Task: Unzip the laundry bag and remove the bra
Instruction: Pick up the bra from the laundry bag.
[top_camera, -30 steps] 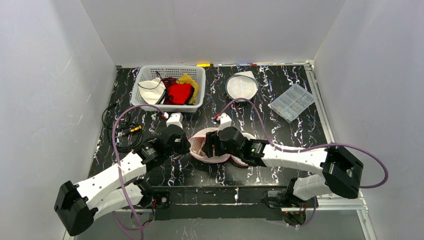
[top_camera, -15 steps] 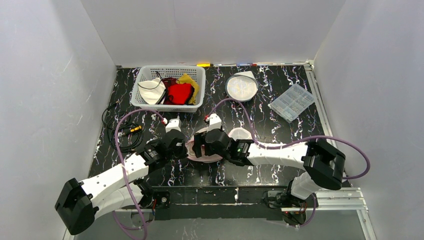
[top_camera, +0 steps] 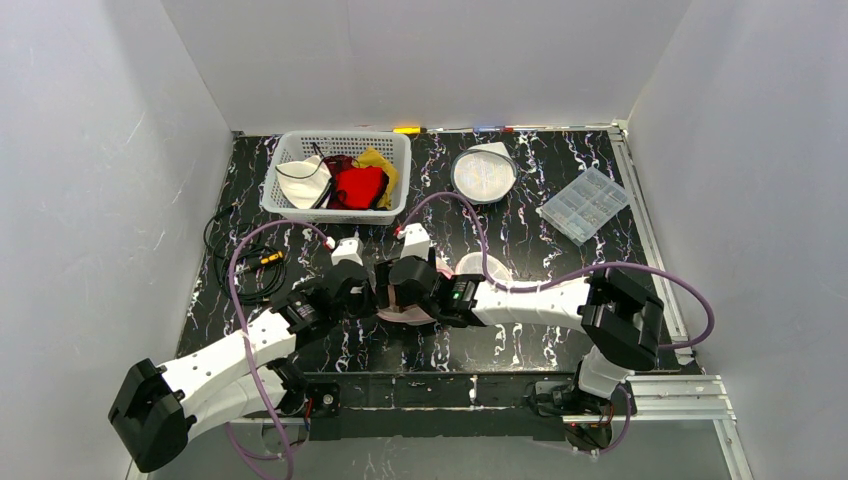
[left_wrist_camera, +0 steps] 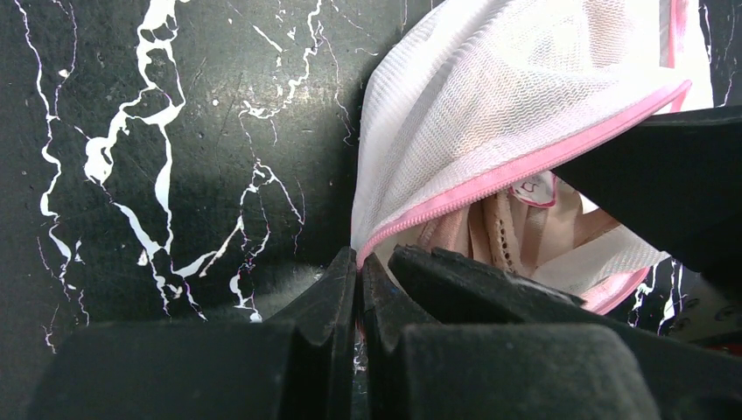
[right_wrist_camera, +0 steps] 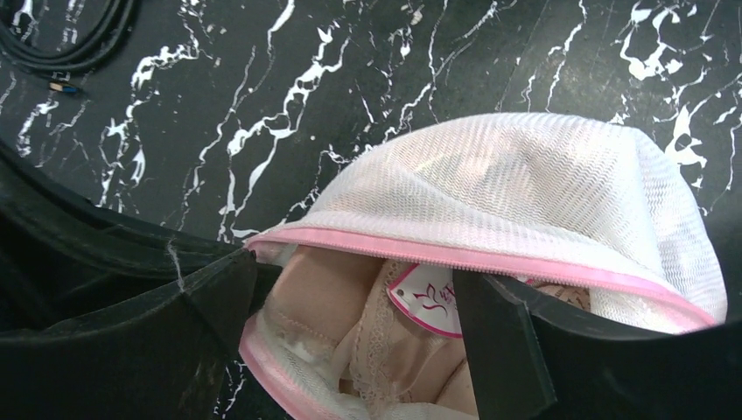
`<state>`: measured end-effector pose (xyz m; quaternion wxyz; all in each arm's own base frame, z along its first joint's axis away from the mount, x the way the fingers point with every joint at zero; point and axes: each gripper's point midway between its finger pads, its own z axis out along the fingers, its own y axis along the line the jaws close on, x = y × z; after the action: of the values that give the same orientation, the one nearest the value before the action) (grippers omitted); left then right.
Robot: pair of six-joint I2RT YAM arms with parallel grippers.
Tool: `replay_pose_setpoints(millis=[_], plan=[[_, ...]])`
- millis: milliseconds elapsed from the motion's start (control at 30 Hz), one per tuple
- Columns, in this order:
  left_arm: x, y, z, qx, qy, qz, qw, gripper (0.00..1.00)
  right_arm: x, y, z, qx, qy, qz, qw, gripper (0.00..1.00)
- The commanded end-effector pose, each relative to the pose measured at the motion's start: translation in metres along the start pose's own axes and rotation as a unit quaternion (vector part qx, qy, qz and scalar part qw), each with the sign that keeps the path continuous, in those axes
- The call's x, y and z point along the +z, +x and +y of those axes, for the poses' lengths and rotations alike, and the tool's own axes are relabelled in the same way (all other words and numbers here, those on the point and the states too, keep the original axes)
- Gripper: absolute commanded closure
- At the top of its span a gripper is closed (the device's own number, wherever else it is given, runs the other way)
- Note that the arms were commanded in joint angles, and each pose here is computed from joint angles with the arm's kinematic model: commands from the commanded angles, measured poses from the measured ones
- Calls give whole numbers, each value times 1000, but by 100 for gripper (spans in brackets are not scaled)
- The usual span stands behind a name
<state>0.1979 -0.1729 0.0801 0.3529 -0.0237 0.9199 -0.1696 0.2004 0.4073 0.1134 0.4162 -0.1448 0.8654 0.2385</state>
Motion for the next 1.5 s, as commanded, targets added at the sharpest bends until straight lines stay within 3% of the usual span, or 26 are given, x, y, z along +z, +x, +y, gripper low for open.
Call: replay_pose_setpoints(millis=[0,100,333,433,500,600,667,967,1133,1367,1467], plan=[[-2,0,1,-2,2,-5,1000,100,0,-5,-1,0,22,-7,1000,12],[-2,0,2,-1,0,-5,1000,100,-1,0,-10,-11,39,0,999,19],[-2,-1,4,-3,-7,-9,1000,100,-13,-2,-25,-16,59,-7,998,52],[-3,-2,5,-2,-9,-10,1000,100,-22,-6,-33,-19,67,-16,997,62],[-2,-3,4,-5,-7,-12,1000,100,-25,-7,-35,-21,66,-18,997,60],[-2,-4,2,-7,-2,-14,1000,100,-25,-8,-30,-26,54,-14,998,40],[-2,-5,0,-8,1,-15,1000,100,-23,-6,-27,-33,51,-8,998,32],[-3,-5,-3,-8,5,-10,1000,100,-8,9,-17,-58,38,26,997,30],[-4,-6,-3,-10,7,-12,1000,100,-6,17,-27,-68,60,38,995,50],[-6,-7,-4,-12,7,-14,1000,100,-21,4,-30,-67,56,18,996,96],[-7,-10,-6,-13,10,-16,1000,100,-34,-7,-26,-66,36,7,997,99]])
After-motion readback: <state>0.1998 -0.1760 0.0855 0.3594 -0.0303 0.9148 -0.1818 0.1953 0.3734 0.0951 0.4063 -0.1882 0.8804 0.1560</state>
